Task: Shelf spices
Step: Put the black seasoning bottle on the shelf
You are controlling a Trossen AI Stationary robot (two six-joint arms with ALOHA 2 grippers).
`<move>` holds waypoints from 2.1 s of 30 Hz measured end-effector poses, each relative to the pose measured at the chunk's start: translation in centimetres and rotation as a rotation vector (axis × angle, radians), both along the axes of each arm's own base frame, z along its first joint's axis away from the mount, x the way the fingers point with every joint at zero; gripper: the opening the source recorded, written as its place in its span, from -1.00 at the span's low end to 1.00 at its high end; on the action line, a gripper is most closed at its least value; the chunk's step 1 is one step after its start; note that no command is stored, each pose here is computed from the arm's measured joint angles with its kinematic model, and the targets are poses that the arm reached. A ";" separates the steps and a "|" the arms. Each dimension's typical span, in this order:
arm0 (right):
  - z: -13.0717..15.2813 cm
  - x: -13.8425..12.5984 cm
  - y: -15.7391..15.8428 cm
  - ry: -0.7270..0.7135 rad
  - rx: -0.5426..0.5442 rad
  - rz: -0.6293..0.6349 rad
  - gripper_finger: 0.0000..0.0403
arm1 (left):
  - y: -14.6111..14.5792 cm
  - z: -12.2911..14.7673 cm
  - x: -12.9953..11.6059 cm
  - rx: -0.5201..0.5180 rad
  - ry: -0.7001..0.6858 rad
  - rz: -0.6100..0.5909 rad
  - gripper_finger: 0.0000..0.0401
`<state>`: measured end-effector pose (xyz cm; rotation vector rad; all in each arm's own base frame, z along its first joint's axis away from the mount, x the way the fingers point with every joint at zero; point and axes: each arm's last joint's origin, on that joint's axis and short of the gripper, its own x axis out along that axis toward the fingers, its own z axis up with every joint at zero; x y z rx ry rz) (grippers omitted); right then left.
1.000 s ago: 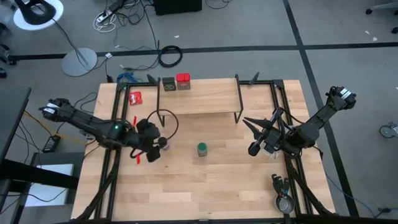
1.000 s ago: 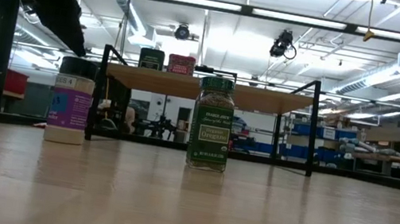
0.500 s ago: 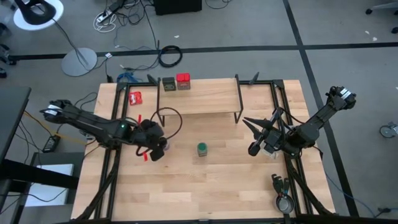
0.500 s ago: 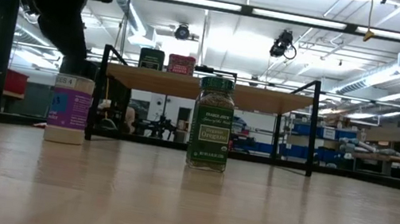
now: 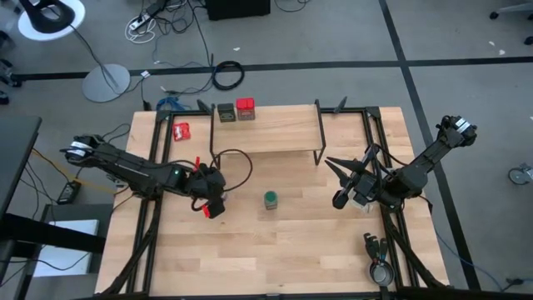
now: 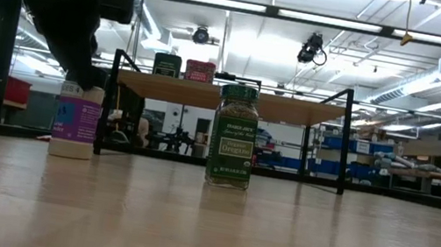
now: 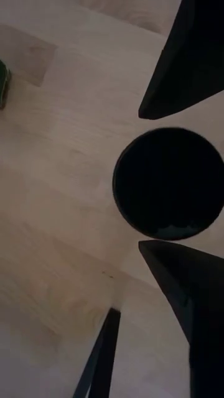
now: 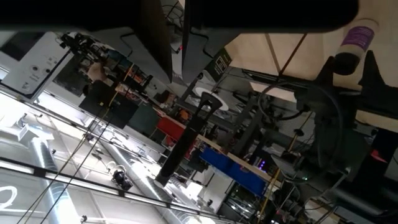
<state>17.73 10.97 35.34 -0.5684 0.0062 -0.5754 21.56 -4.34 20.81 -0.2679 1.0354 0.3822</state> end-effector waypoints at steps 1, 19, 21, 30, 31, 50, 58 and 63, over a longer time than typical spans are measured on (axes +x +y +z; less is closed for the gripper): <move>0.0 0.0 0.0 0.000 0.000 0.000 -0.81 | 0.0 0.0 0.0 0.000 0.002 0.002 0.67; 0.0 0.0 0.0 0.000 0.000 0.000 -0.81 | 0.5 0.2 0.8 -0.024 -0.059 -0.011 -0.06; 0.0 0.0 0.0 0.000 0.000 0.000 -0.81 | 0.5 0.3 0.9 -0.028 -0.078 -0.013 -0.06; 0.0 0.0 0.0 0.001 -0.001 0.000 -0.81 | 0.2 5.1 2.9 0.003 -0.232 -0.094 -0.06; 0.0 0.0 0.0 0.000 -0.001 0.000 -0.81 | 0.2 5.9 3.1 0.012 -0.256 -0.101 -0.06; 0.0 0.0 0.1 -0.008 -0.012 0.031 -0.81 | 9.7 17.9 7.5 0.303 -0.496 0.088 -0.06; 0.1 0.1 0.1 -0.012 -0.018 0.046 -0.81 | 14.6 18.0 12.1 0.283 -0.411 0.140 -0.06; 0.1 0.1 0.1 -0.013 -0.019 0.051 -0.81 | 17.3 17.5 14.4 0.273 -0.324 0.187 -0.06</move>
